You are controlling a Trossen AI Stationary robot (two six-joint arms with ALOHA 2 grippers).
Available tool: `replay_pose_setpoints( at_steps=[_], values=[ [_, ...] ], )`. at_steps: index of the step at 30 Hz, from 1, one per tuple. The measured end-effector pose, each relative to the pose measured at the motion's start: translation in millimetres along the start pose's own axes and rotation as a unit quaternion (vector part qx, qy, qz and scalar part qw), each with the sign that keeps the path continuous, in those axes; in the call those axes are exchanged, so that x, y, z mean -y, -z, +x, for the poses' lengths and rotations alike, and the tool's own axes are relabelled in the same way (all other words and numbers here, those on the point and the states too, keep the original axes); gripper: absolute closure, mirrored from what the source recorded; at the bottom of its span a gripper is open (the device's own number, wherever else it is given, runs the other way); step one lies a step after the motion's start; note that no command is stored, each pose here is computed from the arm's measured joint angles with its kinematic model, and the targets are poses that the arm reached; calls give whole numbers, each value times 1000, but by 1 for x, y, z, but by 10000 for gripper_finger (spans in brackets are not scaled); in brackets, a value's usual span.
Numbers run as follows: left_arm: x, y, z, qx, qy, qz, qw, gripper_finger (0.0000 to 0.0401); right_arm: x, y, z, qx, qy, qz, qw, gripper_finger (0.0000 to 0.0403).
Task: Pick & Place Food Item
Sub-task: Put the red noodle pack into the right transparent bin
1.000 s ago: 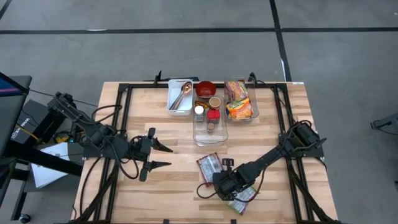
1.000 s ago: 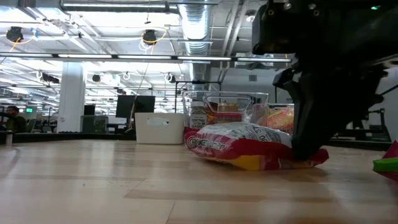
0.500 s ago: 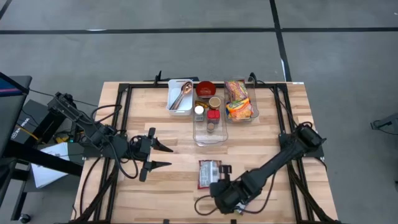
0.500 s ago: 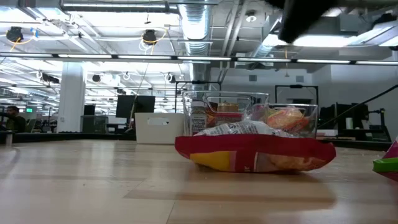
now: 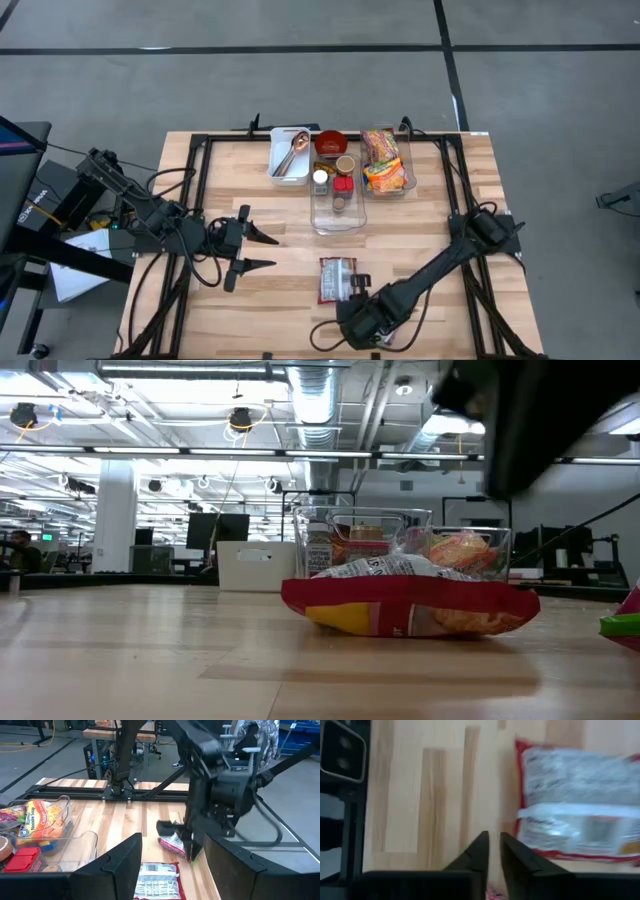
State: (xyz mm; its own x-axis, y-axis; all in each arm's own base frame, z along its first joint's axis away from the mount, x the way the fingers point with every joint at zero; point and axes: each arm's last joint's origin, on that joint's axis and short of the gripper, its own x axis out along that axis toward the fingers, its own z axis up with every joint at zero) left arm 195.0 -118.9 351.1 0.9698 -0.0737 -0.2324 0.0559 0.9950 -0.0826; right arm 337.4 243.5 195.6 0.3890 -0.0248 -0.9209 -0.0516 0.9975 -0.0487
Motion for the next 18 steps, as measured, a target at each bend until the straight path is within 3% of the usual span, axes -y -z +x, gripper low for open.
replay_pose_setpoints(
  at_steps=[4, 11, 14, 18],
  values=[
    [0, 0, 0, 0, 0, 0, 1000, 193, -9, 6, 17, -16, 1, 8, 1000, 299],
    [0, 0, 0, 0, 0, 3, 1000, 193, -15, 13, 10, 3, 45, 47, 998, 174],
    [0, 0, 0, 0, 0, 3, 1000, 193, -17, 22, 18, -21, 62, 49, 997, 157],
    [0, 0, 0, 0, 0, 4, 1000, 193, -15, 29, 25, -43, 93, 46, 994, 167]
  ],
)
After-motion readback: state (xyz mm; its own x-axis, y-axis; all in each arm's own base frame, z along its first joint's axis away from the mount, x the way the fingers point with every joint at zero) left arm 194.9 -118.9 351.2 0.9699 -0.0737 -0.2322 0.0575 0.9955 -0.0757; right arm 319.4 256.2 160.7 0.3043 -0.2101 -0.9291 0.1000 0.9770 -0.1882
